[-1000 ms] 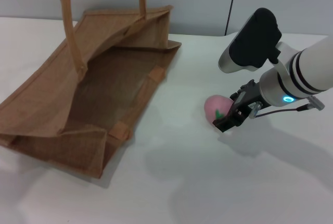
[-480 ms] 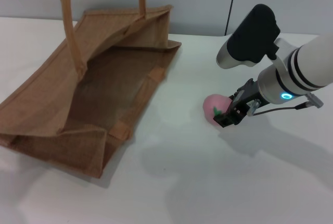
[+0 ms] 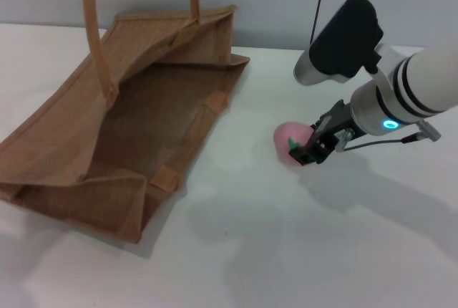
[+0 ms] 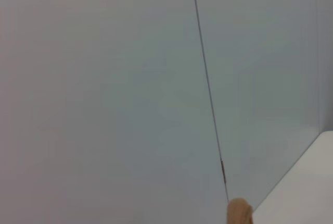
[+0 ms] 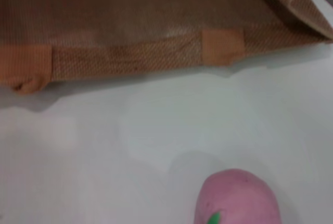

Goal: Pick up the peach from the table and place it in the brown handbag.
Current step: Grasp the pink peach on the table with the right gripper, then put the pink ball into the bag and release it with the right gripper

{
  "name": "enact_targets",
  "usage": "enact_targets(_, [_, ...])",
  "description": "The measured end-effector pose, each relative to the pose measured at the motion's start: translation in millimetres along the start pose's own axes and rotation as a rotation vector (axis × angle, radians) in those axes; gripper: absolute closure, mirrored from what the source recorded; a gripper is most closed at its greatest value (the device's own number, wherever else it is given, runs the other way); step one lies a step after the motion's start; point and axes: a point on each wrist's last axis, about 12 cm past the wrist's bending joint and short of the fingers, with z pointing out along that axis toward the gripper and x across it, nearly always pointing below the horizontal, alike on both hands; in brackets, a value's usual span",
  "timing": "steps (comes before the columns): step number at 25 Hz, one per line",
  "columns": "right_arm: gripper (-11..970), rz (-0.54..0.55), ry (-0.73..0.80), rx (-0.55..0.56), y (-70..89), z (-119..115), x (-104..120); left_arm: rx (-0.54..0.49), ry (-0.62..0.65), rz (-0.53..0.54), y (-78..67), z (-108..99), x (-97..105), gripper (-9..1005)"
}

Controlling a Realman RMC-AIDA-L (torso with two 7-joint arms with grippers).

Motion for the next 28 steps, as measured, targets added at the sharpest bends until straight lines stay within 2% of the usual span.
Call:
enact_targets(6, [444,0.010,-0.068,-0.001,-0.5,-13.4,-14.9,0.002,-0.010,0.004,-0.3,0.3,-2.0,871])
enact_targets(8, [469,-0.002,-0.140,-0.023,6.4,-23.6,-28.4,0.004,-0.017,0.010,-0.8,0.4,-4.6,871])
enact_targets(9, [478,-0.026,-0.225,-0.045,15.5,-35.5,-43.2,0.004,-0.020,0.014,-1.1,0.7,-6.3,871])
enact_targets(13, [510,-0.070,-0.310,-0.058,26.2,-46.0,-57.5,0.032,-0.040,0.040,-6.4,7.9,-17.1,871])
enact_targets(19, [533,-0.106,-0.313,-0.075,37.4,-29.8,-61.4,0.102,-0.081,0.078,-20.6,23.7,-33.7,870])
enact_targets(28, [532,-0.131,-0.382,-0.091,36.0,-13.0,-62.5,0.153,-0.082,0.103,-34.7,38.2,-38.3,870])
